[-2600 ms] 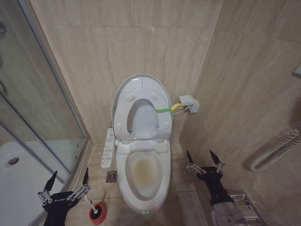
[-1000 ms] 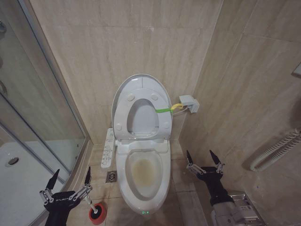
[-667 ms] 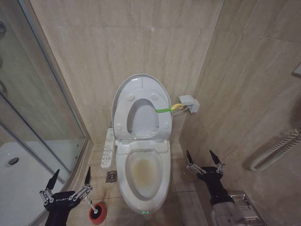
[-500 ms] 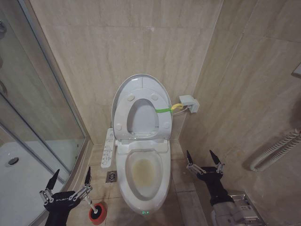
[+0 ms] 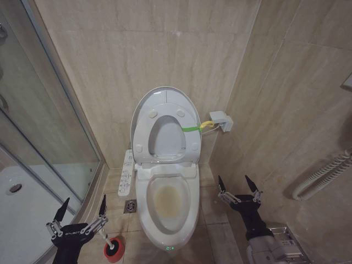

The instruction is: Open the toilet lid, clean the toilet bowl with a toilet brush, close the toilet lid, and flush.

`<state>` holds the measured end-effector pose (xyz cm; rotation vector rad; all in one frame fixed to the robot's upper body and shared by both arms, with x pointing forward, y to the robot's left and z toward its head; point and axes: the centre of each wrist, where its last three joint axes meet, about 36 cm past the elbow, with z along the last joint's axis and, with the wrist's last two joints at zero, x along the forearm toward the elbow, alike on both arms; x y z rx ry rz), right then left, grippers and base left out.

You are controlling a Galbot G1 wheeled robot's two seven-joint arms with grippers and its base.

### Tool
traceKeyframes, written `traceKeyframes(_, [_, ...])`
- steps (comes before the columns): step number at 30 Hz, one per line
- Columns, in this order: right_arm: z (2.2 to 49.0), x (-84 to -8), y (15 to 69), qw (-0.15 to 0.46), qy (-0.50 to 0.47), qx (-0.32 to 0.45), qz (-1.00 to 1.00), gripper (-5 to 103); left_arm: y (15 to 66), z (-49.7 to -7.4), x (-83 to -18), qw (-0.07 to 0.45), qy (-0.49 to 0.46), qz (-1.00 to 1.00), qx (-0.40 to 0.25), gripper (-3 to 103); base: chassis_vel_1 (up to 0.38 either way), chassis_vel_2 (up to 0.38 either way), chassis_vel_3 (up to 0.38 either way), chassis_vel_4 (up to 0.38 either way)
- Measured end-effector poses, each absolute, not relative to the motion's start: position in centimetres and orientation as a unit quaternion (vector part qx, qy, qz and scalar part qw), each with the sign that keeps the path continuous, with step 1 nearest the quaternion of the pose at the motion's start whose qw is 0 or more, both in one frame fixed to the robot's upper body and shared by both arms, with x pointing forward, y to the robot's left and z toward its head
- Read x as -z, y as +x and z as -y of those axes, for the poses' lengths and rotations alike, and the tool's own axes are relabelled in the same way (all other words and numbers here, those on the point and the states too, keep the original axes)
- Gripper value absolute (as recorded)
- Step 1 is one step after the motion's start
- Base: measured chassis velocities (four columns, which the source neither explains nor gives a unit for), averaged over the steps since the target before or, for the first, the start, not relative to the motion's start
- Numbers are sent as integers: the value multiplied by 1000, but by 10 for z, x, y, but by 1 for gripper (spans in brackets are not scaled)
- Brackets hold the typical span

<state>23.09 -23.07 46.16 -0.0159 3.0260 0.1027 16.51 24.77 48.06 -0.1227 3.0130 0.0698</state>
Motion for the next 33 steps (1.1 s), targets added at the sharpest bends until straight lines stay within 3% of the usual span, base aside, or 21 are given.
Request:
traceKeyframes(21, [231,-461,233,56,-6,-34,-998,100,165,-248,-481,63,-41,-997,-23,100,0,0,0,0])
traceKeyframes(33, [222,-440,290,23,-17,-36,-999,100,165,-248,-481,63,-41,-997,-23,100,0,0,0,0])
